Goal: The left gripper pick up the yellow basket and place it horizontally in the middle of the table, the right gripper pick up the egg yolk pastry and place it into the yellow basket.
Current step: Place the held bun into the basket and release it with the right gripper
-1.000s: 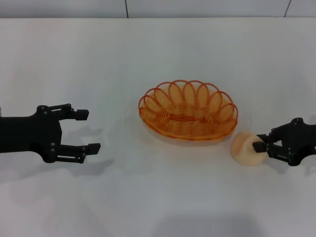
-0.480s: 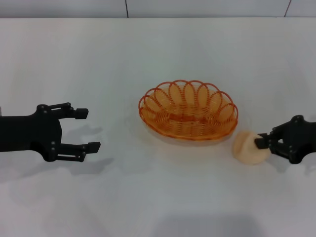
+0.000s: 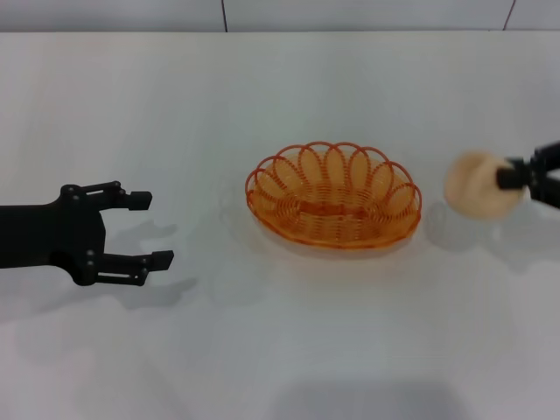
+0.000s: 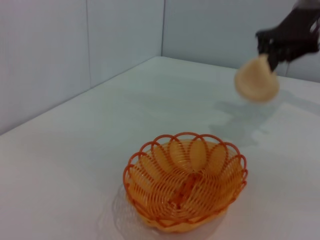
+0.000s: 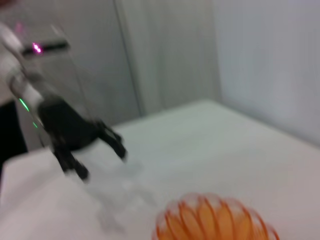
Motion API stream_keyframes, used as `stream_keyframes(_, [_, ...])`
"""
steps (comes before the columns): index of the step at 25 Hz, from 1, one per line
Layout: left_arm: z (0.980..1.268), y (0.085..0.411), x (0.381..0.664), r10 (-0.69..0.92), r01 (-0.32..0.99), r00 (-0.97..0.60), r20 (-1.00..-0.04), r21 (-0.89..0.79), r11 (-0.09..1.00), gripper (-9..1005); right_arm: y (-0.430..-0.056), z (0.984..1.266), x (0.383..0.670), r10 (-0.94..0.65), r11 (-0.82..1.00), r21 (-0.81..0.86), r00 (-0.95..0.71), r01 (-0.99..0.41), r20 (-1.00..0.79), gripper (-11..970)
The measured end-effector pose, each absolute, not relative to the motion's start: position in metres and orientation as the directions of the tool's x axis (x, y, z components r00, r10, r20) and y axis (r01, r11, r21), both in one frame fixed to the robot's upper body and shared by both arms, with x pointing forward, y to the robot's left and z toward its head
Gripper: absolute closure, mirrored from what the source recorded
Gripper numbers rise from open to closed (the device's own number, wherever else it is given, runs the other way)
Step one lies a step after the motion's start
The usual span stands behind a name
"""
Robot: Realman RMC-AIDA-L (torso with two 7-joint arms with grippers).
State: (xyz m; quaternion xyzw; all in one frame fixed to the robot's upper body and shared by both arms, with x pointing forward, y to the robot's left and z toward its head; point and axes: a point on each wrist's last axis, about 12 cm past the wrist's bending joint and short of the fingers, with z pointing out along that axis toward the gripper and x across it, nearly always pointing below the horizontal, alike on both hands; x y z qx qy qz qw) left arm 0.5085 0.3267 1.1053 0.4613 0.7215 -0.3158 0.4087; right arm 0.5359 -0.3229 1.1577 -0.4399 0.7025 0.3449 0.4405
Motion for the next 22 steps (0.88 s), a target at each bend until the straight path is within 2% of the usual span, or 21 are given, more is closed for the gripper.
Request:
stream_keyframes(4, [1.104,0.324,0.511,0.418,0.925,-0.238,-0.877,-0.072,0.374,103,-0.300,1.165,0.547,-0.246,0.338,0.102,-0.193,-0.936,-0.950,919])
stream_keyframes(9, [1.105,0.318,0.515,0.422,0.929,-0.230,-0.877,-0.069,0.364,103,-0.262,1.151,0.568,-0.172,0.306,0.143,-0.202,-0.941,-0.964,921])
stream_keyframes(15, [1.104,0.312,0.518,0.424,0.936,-0.210,-0.881,-0.057,0.347,103,-0.220,1.133,0.581,-0.188,0.289,0.112,-0.171,-0.951,-0.967,922])
stream_keyframes(22, [1.104,0.307,0.519,0.422,0.940,-0.201,-0.884,-0.053,0.337,103,-0.202,1.118,0.581,-0.206,0.313,0.053,-0.122,-0.948,-0.971,918])
